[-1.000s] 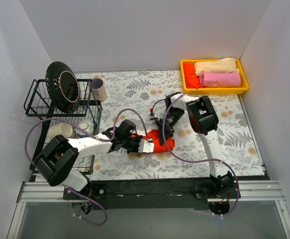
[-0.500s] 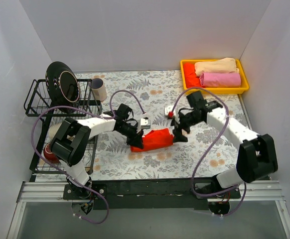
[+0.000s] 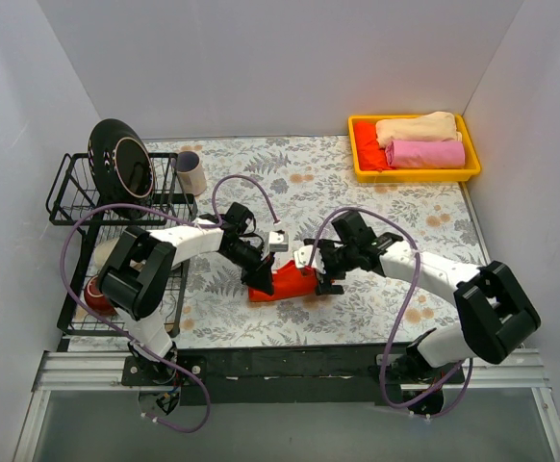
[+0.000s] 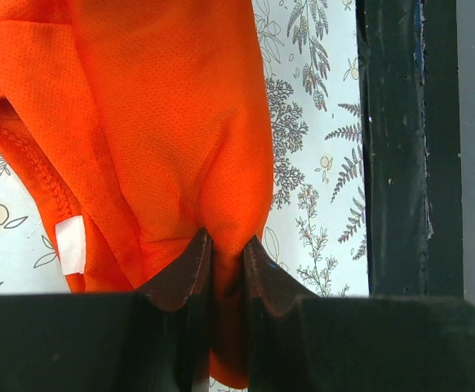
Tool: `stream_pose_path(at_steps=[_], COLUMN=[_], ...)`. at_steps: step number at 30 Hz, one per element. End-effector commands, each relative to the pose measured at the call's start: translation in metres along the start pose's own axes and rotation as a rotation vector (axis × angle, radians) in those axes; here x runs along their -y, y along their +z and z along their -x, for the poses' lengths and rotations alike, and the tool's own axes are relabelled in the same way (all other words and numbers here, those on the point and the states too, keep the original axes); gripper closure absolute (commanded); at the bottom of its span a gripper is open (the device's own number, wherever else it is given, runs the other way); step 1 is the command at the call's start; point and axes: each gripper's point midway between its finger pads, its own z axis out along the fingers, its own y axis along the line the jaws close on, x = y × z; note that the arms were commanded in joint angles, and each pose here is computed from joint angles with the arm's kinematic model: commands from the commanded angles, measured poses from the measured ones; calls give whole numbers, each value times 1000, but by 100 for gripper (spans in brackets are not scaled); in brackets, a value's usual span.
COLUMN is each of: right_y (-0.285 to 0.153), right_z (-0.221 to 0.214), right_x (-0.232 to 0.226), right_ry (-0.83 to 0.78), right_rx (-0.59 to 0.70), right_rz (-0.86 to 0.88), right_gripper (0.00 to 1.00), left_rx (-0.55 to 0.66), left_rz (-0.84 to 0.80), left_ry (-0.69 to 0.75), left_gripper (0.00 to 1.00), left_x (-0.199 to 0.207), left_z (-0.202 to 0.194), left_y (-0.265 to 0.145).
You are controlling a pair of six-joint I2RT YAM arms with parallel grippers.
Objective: Roll the t-shirts
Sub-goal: Roll the T-shirt to the center of the board.
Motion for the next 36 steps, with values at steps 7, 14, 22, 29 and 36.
stream_pose_path(at_steps=[7,14,22,29,36], right_y=[17,28,29,-32,-56], right_z=[3,-14,-39,-22,-20], right_x=[-13,-19,-29,-70,-89], right_ry=[-181,-153,23,280,409], right_rx=[51,-12,-139,-146,-203], right_rz=[89,68,124,438,614], right_gripper=[13,45,82,82,81], left_rx=[37,44,4,15,-6], left_rz=[-12,-7,33,-28,-50], left_ry=[11,-3,31,-45,-104], left_gripper=[100,100,100,100,100], left_x=[-9,-14,-13,9,19], left_z=[16,19,9,27,16], left_y=[-2,-3,-18,-34,-32])
